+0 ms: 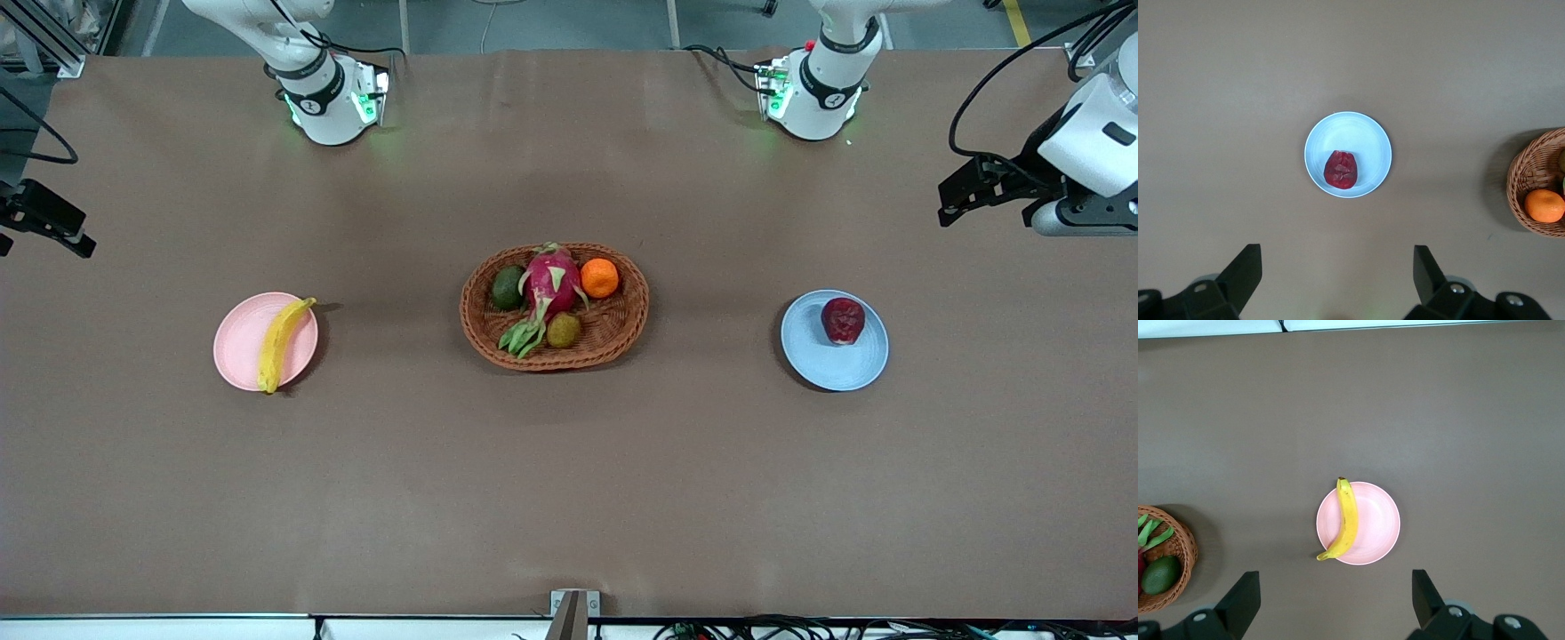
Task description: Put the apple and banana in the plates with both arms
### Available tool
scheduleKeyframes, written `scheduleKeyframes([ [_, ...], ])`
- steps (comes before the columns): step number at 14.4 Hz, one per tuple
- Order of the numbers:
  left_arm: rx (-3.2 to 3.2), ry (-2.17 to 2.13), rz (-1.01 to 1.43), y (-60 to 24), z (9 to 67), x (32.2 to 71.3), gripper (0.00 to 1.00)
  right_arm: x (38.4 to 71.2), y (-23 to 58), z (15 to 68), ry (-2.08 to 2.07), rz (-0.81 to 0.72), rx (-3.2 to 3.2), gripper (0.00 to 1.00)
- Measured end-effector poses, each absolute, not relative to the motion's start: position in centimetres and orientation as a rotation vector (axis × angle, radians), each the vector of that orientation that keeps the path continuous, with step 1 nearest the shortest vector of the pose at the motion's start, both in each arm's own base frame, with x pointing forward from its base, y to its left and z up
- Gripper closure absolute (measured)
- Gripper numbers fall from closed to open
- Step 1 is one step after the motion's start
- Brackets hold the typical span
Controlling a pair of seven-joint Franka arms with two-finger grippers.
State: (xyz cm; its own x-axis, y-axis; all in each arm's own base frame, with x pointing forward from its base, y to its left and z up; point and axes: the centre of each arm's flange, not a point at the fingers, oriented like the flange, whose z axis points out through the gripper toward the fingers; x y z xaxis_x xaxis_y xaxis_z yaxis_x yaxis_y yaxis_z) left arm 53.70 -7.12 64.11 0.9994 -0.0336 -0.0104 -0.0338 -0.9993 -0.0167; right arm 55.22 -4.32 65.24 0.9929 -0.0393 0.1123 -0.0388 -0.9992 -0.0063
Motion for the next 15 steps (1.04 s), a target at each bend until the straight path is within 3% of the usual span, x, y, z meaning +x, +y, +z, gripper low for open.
scheduleKeyframes([
  [15,-3.124,0.068,0.007,-7.73,64.38,53.62,0.00,55.19,-4.42,64.35,0.062,-0.147,-3.139,0.00],
])
